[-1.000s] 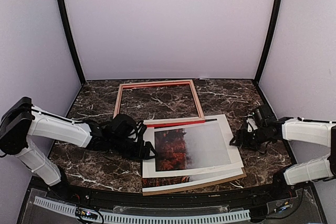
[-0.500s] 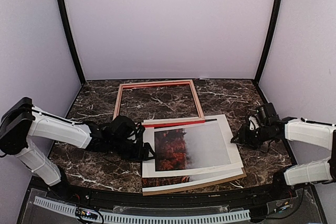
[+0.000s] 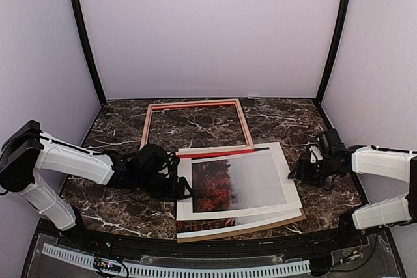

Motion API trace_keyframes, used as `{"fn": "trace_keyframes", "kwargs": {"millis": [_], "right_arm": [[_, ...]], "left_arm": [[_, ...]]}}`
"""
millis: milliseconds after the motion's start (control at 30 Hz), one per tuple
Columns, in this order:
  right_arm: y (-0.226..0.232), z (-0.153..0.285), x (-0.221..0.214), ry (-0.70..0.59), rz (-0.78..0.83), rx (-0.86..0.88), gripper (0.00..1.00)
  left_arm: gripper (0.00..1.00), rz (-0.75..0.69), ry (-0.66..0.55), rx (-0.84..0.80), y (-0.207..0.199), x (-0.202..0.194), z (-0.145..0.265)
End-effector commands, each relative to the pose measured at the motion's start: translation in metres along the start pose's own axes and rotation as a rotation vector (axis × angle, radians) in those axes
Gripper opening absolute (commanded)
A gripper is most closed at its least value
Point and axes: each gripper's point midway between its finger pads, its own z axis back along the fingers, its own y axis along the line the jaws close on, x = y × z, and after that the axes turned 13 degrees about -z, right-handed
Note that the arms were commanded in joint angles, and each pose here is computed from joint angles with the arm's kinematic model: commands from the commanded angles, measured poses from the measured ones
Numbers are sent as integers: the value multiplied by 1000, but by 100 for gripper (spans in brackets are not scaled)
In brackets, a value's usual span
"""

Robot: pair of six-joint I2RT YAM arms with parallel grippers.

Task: Put the photo into the frame
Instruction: Pick up the glass panel from the mat board.

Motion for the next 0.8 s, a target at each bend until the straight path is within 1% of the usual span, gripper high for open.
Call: {"fn": "trace_keyframes", "kwargs": {"millis": [0,533,767], "right_arm": [[2,-2,-1,15,2,12,63],[4,-9,-18,93,-2,41,54],[19,4,-9,62,16,83,49]], "left_arm": [[71,7,53,43,12,-17,-5],[71,-8,75,45,9,-18,-13],[70,-5,80,51,10,-19,-15]]}}
